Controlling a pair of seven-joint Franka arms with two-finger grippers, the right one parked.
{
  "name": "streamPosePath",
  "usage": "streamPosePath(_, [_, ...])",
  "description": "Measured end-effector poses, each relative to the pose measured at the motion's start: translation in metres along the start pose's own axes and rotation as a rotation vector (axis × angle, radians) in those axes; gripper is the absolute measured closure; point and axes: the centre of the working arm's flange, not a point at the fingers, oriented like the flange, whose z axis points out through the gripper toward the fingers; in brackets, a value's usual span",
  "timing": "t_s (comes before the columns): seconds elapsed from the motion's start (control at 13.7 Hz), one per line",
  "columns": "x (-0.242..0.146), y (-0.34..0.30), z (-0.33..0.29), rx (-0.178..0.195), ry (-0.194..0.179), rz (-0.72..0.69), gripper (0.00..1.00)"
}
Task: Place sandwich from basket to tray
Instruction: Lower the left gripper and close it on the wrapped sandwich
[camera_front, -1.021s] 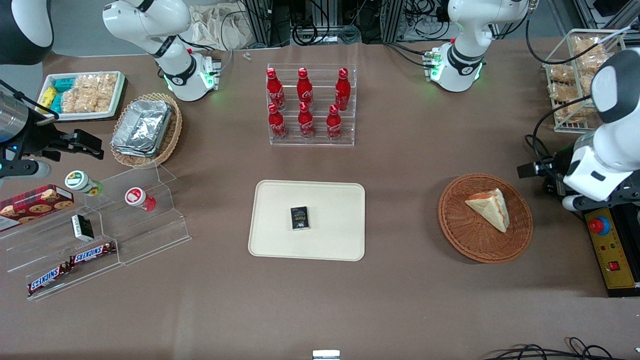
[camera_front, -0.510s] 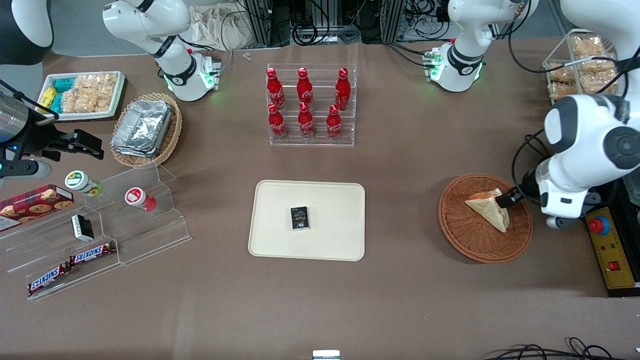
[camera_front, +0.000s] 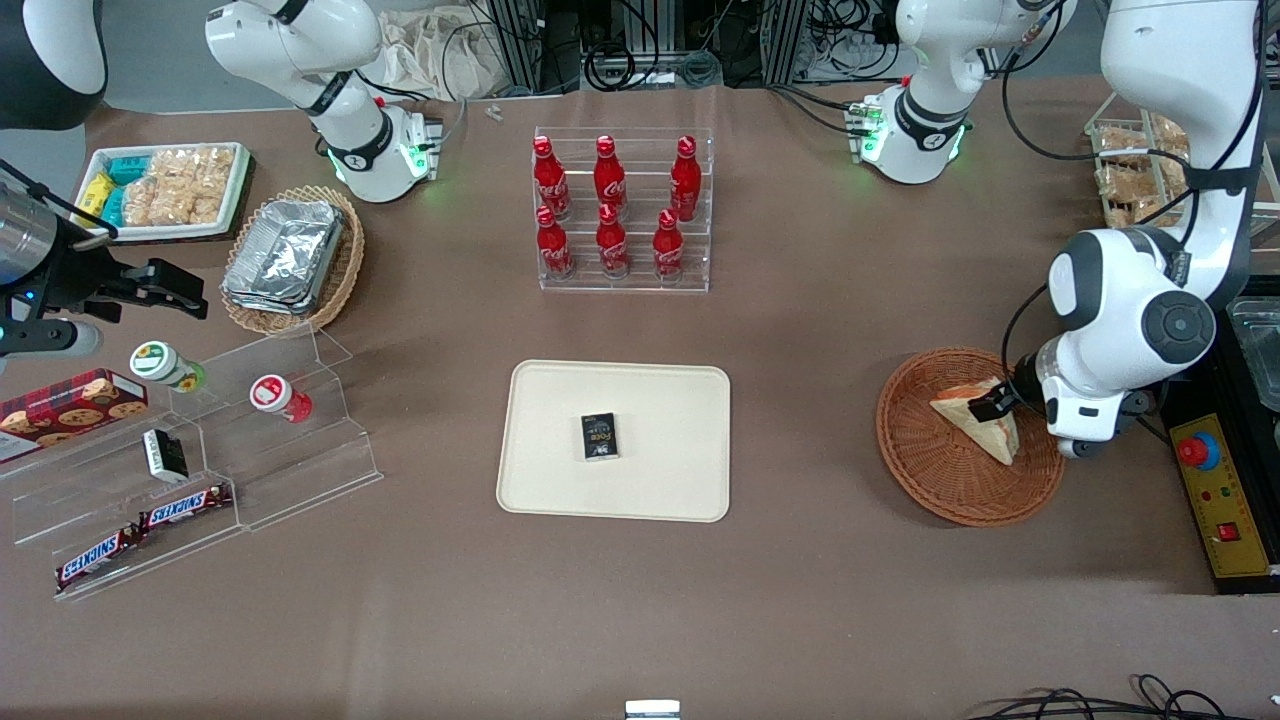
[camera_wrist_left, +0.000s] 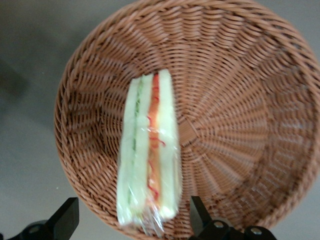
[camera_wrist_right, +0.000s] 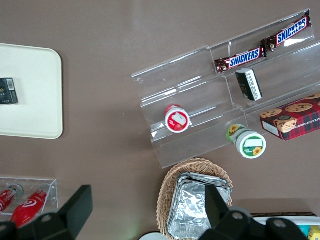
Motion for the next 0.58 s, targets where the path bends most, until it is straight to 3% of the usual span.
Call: streamPosePath(0.58, [-0.001,0.011,0.059,0.011,-0.023,-0.078,0.03])
